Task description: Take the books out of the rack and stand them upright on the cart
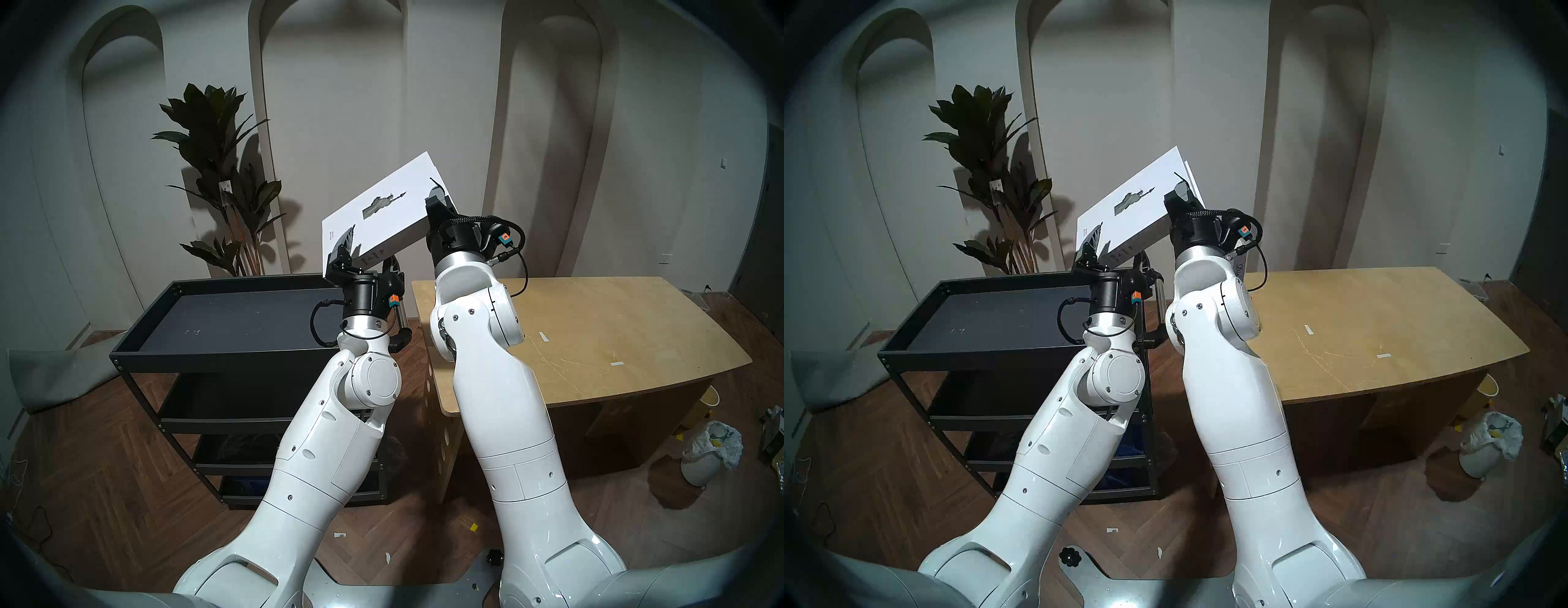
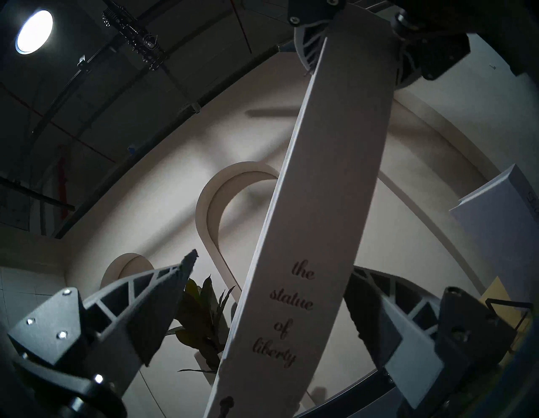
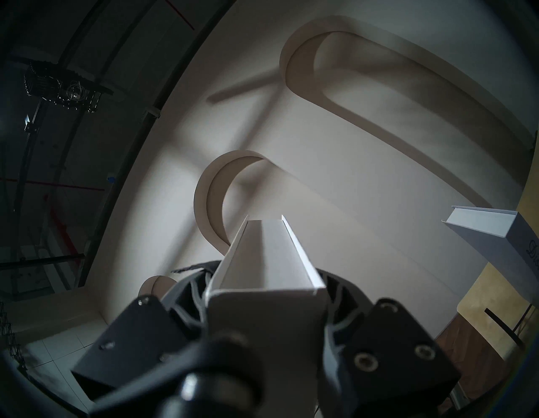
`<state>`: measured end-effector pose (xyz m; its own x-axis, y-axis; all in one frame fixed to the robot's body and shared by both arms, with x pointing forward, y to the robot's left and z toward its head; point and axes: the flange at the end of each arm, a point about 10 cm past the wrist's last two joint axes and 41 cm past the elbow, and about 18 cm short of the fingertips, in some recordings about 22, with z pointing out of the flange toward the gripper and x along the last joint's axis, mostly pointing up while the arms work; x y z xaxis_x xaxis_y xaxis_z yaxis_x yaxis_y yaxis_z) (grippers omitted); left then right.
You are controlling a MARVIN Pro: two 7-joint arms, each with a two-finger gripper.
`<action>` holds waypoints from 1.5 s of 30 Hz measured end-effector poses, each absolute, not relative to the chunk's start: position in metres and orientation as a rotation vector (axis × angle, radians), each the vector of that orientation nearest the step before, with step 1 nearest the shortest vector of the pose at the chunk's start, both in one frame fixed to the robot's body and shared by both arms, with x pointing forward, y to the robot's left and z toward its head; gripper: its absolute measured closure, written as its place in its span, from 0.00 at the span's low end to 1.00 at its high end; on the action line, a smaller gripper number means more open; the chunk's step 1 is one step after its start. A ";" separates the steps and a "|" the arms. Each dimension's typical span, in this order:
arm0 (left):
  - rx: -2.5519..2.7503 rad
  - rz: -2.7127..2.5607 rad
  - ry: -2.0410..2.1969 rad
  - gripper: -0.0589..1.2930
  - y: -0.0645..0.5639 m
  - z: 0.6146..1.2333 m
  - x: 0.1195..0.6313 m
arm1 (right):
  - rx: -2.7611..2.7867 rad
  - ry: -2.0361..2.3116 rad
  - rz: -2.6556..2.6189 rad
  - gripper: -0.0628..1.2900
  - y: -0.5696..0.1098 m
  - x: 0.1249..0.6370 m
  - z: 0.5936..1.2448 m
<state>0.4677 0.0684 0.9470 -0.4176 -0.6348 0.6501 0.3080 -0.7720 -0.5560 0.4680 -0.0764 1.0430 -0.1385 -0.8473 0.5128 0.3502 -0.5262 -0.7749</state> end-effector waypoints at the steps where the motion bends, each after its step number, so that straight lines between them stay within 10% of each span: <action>1: -1.227 -2.203 0.481 0.04 0.068 0.948 0.468 | -1.266 0.618 -1.789 0.62 -0.076 0.468 1.043; 25: -1.348 -2.183 0.625 0.06 0.058 0.930 0.483 | -1.309 0.616 -1.753 0.62 -0.082 0.476 1.036; 31: -1.323 -2.150 0.615 0.14 0.061 0.927 0.489 | -1.322 0.610 -1.752 0.62 -0.081 0.476 1.034; 35: -1.306 -2.144 0.610 0.29 0.062 0.928 0.491 | -1.323 0.607 -1.757 0.62 -0.082 0.476 1.034; 37: -1.299 -2.145 0.608 0.54 0.062 0.928 0.491 | -1.320 0.603 -1.761 0.62 -0.081 0.475 1.035; 43: -1.283 -2.149 0.602 0.62 0.062 0.930 0.490 | -1.314 0.587 -1.782 0.63 -0.080 0.473 1.037; 45: -1.281 -2.149 0.602 0.62 0.061 0.931 0.490 | -1.307 0.579 -1.791 0.42 -0.080 0.470 1.039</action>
<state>0.4898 0.0613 0.9308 -0.3864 -0.6641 0.6401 0.2348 -0.7419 -0.6280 0.4705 -0.0797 1.0390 -0.1202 -0.8264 0.5502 0.3480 -0.5541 -0.7562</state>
